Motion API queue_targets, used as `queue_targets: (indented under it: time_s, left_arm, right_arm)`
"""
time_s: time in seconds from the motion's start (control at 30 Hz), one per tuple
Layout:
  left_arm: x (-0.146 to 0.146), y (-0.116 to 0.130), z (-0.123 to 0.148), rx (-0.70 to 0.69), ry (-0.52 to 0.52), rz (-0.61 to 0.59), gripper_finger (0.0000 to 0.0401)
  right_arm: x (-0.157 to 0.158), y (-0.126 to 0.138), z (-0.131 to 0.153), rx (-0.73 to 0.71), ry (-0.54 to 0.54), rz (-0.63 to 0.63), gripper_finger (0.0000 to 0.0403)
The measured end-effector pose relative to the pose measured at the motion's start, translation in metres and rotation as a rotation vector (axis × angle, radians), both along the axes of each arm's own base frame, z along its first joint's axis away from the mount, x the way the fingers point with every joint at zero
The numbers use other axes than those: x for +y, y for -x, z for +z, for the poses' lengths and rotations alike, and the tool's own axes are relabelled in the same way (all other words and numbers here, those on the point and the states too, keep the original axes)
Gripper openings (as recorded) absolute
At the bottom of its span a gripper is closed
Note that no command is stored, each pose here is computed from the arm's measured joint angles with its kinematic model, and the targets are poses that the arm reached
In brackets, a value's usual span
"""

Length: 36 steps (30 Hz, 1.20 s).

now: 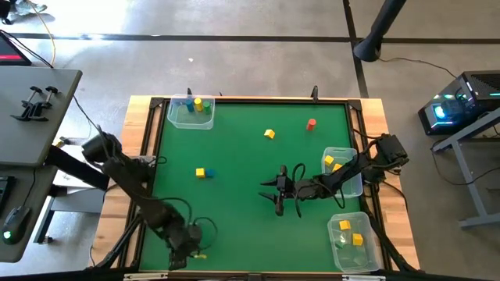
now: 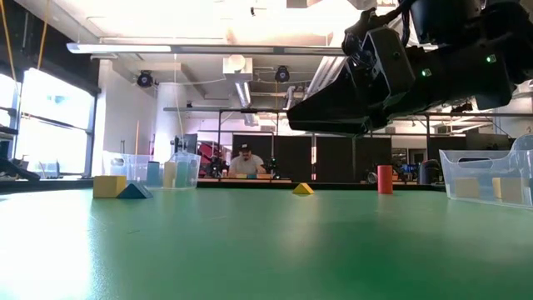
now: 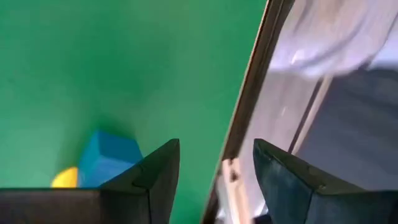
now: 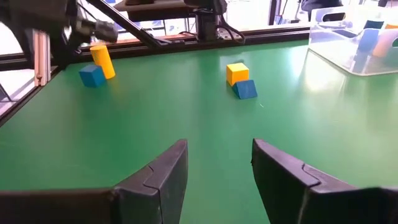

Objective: Sort blocks by size
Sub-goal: Put the yellow cylindrical block into the top transparent bin

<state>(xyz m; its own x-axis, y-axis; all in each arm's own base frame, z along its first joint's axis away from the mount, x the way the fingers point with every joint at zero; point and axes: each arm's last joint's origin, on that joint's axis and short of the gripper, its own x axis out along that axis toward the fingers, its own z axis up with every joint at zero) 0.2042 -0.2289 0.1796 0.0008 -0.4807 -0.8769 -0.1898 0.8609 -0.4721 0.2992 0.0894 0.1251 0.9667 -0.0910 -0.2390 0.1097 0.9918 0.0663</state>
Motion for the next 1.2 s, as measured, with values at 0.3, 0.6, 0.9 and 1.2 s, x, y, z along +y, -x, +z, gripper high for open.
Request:
queue_targets:
  time_s: [0.3, 0.6, 0.9, 1.2]
  left_arm:
    - [-0.02, -0.026, -0.021, 0.061, -0.117, -0.397, 0.0188]
    - [-0.027, -0.04, -0.018, -0.027, -0.346, -0.501, 0.0188]
    - [-0.028, -0.024, -0.017, 0.069, -0.39, -0.55, 0.0198]
    - [-0.03, -0.017, -0.017, 0.028, -0.467, -0.618, 0.0237]
  right_arm:
    - [0.0, 0.0, 0.0, 0.001, 0.001, 0.0, 0.0169]
    - [0.0, 0.0, 0.0, 0.001, 0.0, 0.0, 0.0169]
    - [0.0, 0.0, 0.0, 0.002, 0.001, 0.0, 0.0169]
    - [0.0, 0.0, 0.0, 0.002, 0.001, 0.0, 0.0169]
